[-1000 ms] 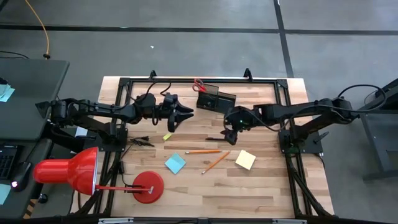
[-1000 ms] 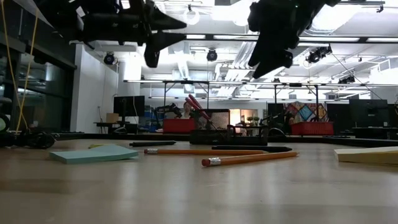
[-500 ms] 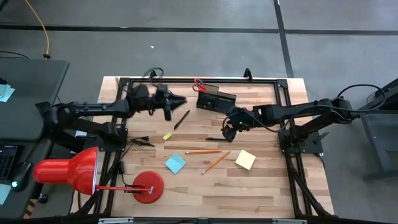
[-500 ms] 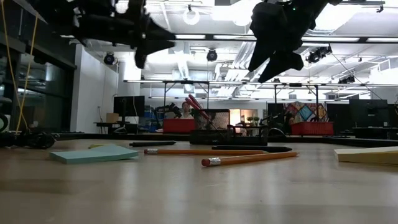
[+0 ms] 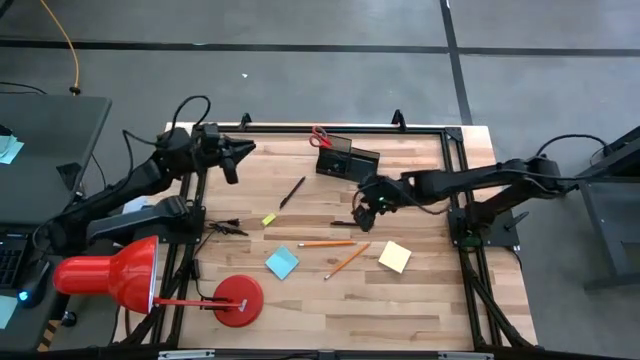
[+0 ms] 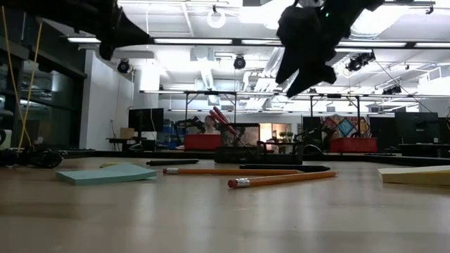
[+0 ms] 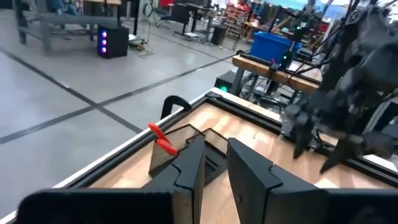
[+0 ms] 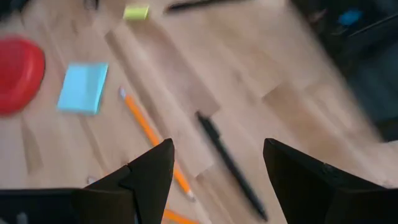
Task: Pick and place office supplies into organizer
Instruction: Put the right black pen in the black desk organizer
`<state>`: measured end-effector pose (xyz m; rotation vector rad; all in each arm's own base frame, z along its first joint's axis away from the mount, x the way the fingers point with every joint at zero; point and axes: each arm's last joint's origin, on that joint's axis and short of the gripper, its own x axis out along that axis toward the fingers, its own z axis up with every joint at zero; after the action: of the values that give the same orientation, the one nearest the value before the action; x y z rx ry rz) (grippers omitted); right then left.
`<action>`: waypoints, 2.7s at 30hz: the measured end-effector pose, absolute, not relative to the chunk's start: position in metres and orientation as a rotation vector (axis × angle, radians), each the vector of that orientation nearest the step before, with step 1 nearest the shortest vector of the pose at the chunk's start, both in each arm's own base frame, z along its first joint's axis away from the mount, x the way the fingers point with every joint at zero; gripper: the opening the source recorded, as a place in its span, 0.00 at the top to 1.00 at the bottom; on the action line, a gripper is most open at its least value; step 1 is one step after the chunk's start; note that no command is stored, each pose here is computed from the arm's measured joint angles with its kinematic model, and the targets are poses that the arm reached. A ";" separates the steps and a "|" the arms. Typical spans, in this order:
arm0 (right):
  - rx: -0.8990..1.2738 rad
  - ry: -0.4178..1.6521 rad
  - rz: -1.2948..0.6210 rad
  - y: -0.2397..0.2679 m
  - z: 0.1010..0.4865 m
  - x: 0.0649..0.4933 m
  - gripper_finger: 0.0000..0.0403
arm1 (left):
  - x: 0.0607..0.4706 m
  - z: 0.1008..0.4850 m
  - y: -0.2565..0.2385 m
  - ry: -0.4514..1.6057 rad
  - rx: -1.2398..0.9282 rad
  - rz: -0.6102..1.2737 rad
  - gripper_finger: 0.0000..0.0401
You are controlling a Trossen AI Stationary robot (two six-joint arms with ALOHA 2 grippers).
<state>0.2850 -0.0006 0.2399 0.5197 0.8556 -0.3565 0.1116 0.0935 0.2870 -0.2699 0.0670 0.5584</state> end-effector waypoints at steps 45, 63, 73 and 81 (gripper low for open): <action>0.310 1.105 -0.156 -0.020 0.145 0.329 0.40 | 0.108 0.286 0.088 0.093 -0.257 0.502 0.90; 0.130 1.243 -0.136 -0.019 0.146 0.327 0.40 | 0.108 0.286 0.088 0.096 -0.254 0.501 0.90; 0.146 1.253 -0.085 -0.018 0.151 0.329 0.40 | 0.108 0.283 0.088 0.130 -0.263 0.503 0.90; 0.160 1.286 -0.035 -0.016 0.150 0.326 0.51 | 0.108 0.281 0.087 0.147 -0.260 0.503 0.90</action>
<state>0.3264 -0.0162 0.1501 0.1601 1.2865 -0.0351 0.1075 0.0874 0.2810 -0.2600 0.1467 0.5035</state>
